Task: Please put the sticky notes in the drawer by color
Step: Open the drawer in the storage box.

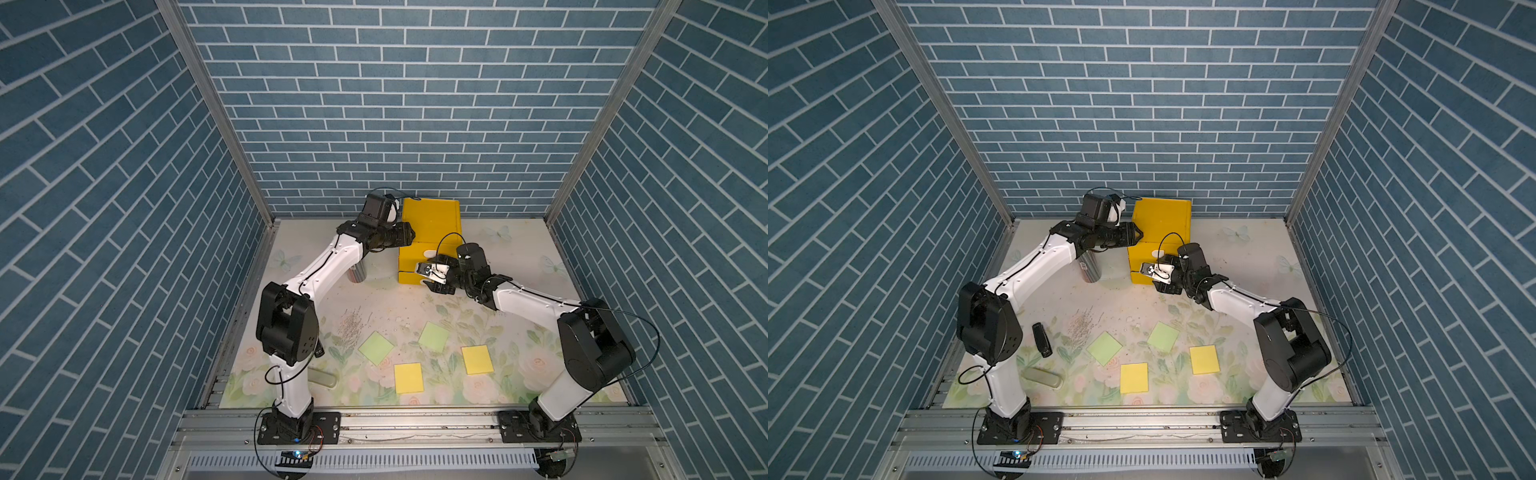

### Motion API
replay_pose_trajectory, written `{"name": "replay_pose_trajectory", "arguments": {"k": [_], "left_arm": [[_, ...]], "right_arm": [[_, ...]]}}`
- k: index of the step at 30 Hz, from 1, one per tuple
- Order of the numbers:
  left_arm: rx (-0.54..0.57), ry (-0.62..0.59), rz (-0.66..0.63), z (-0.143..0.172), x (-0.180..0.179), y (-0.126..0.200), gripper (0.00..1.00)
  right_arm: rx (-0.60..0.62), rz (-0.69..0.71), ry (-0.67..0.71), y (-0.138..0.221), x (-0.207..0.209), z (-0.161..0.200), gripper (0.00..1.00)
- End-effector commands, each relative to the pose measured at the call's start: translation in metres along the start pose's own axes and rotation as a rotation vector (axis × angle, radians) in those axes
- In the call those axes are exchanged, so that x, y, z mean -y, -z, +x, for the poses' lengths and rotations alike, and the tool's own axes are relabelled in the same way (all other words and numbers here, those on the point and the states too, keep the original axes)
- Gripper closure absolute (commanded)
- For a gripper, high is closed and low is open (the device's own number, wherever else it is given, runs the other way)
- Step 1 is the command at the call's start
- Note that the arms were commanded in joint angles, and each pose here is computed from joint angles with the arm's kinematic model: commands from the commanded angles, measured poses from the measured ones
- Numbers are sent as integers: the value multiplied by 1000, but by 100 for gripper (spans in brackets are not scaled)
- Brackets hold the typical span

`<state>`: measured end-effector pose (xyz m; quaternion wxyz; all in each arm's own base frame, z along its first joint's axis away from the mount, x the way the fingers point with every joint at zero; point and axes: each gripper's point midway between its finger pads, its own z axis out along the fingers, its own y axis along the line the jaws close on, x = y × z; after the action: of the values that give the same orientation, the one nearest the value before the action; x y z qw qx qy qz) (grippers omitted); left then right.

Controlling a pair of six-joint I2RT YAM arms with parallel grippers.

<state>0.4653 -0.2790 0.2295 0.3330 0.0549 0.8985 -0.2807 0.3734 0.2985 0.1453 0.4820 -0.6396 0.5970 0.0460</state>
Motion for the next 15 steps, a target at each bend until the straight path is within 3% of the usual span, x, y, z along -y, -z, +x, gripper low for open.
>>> {"name": "replay_pose_trajectory", "arguments": {"k": [1,7,11,15], "left_arm": [[-51,-9,-18,13,-4,-7,39],[-52,-9,-21,11,-4,-6,39],[-62,-10,-27,14,-6,-9,39],[-63,-4,-25,17,-7,-8,39]], "right_arm": [[-58,-52,-8,-9,-4,14,30],[-77,-135,-38,-16,-29,28,33],[-68,-260,-82,-8,-49,21,47],[-82,-318,-116,5,-75,19,46]]}}
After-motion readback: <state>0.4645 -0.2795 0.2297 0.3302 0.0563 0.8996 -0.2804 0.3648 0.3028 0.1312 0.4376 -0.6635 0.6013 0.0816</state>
